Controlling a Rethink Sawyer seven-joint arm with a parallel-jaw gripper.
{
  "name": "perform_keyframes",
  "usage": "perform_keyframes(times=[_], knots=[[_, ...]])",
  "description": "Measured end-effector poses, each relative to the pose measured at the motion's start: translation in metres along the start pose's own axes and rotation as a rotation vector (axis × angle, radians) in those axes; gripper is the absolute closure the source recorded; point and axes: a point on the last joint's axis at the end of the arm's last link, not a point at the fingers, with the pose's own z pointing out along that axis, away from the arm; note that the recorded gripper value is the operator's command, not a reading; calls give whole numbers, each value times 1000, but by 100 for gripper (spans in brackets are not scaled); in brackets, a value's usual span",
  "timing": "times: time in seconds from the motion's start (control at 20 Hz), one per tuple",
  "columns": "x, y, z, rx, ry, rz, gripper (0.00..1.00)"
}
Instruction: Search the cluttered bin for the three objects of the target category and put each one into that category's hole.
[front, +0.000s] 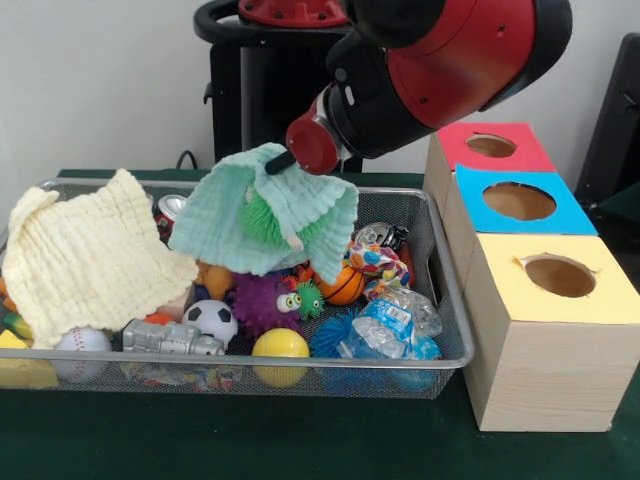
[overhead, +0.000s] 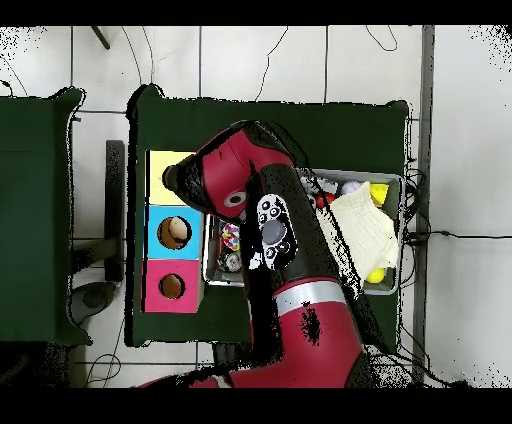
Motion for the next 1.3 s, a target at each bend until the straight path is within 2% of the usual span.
perform_keyframes(times=[0.05, 0.1, 0.6, 0.9, 1.05, 1.1, 1.3], knots=[[-1, 1, 1, -6, -2, -2, 100], [-2, 1, 1, -10, -3, -3, 0], [-1, 2, 1, -26, 12, 0, 0], [1, 0, -1, -52, 27, 8, 0], [-2, 1, -5, -90, -14, 5, 0], [-7, 0, -8, -129, -85, 4, 0], [-15, -7, -13, -166, -215, 15, 0]])
